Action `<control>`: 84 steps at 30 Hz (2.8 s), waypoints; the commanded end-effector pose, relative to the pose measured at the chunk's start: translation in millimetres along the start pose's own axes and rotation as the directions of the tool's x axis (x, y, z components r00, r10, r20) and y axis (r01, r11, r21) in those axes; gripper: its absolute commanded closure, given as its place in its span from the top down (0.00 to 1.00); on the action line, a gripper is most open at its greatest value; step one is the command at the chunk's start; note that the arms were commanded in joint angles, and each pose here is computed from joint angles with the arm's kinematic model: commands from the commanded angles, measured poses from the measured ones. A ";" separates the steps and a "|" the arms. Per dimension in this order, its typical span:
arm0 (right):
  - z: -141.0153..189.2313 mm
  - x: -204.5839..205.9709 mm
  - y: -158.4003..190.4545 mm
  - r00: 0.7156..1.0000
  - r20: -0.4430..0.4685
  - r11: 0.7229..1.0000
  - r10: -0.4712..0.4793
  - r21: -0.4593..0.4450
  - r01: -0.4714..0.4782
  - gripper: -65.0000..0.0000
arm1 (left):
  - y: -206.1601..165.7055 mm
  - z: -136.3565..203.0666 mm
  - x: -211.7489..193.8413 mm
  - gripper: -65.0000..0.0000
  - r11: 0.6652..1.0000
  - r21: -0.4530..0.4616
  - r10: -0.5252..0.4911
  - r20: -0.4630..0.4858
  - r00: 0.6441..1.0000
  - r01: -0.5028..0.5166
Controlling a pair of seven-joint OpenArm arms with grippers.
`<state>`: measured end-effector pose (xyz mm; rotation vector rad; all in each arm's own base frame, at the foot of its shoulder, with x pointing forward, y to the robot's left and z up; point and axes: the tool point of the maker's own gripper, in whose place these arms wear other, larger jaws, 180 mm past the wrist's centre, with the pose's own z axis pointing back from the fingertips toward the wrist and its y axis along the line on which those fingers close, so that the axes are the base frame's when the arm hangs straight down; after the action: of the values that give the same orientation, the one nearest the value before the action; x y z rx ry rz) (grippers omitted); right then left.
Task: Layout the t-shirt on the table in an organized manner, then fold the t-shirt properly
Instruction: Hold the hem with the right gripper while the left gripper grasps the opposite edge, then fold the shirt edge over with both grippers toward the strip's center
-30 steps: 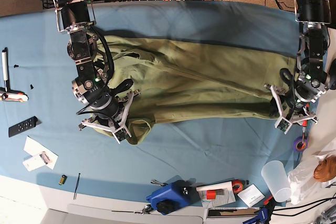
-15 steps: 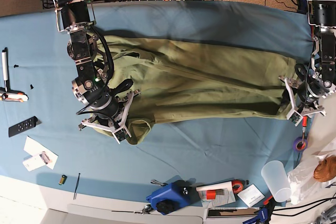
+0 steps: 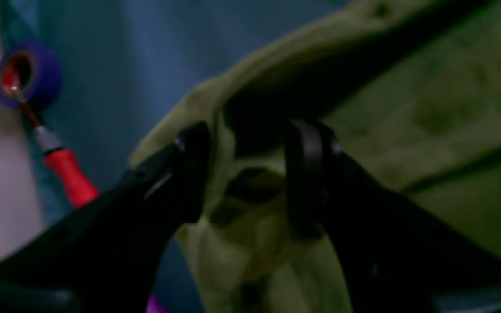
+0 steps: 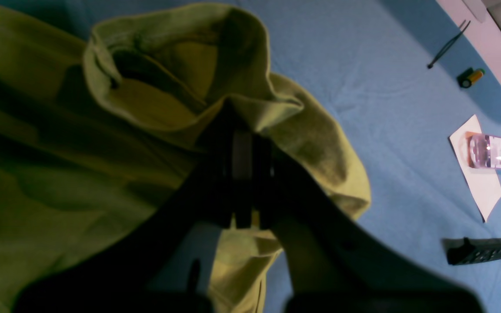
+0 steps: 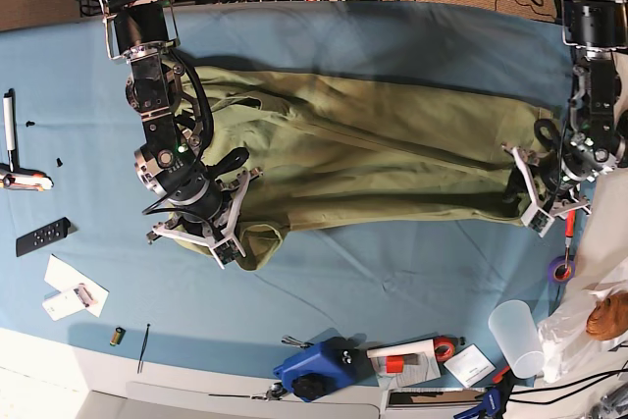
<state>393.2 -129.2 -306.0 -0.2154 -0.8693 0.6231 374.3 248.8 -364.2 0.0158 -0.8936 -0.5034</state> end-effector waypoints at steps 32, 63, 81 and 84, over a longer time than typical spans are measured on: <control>4.5 5.8 -15.2 1.000 -0.004 0.999 -0.015 -0.047 0.015 0.00 | 57.9 27.4 25.7 0.00 0.982 0.171 0.121 -0.220 0.968 -0.084; 76.0 -87.7 22.9 0.987 -0.092 0.991 -0.135 -0.038 0.132 0.00 | 10.4 78.5 -65.1 0.00 0.972 0.168 0.217 -0.384 0.898 -0.163; 78.1 -97.3 57.9 0.971 -0.148 0.979 -0.186 0.058 0.197 0.19 | -18.4 76.7 -85.1 0.40 0.973 0.122 0.231 -0.418 0.879 -0.198; 86.4 -98.4 66.2 0.960 -0.192 0.970 -0.202 0.098 0.224 0.27 | -19.5 82.5 -77.4 0.40 0.967 0.110 0.256 -0.407 0.877 -0.231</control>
<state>243.1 -142.1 -354.6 -0.0690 -0.6079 0.4452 254.6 273.9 -386.9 0.0361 -0.4331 -0.2118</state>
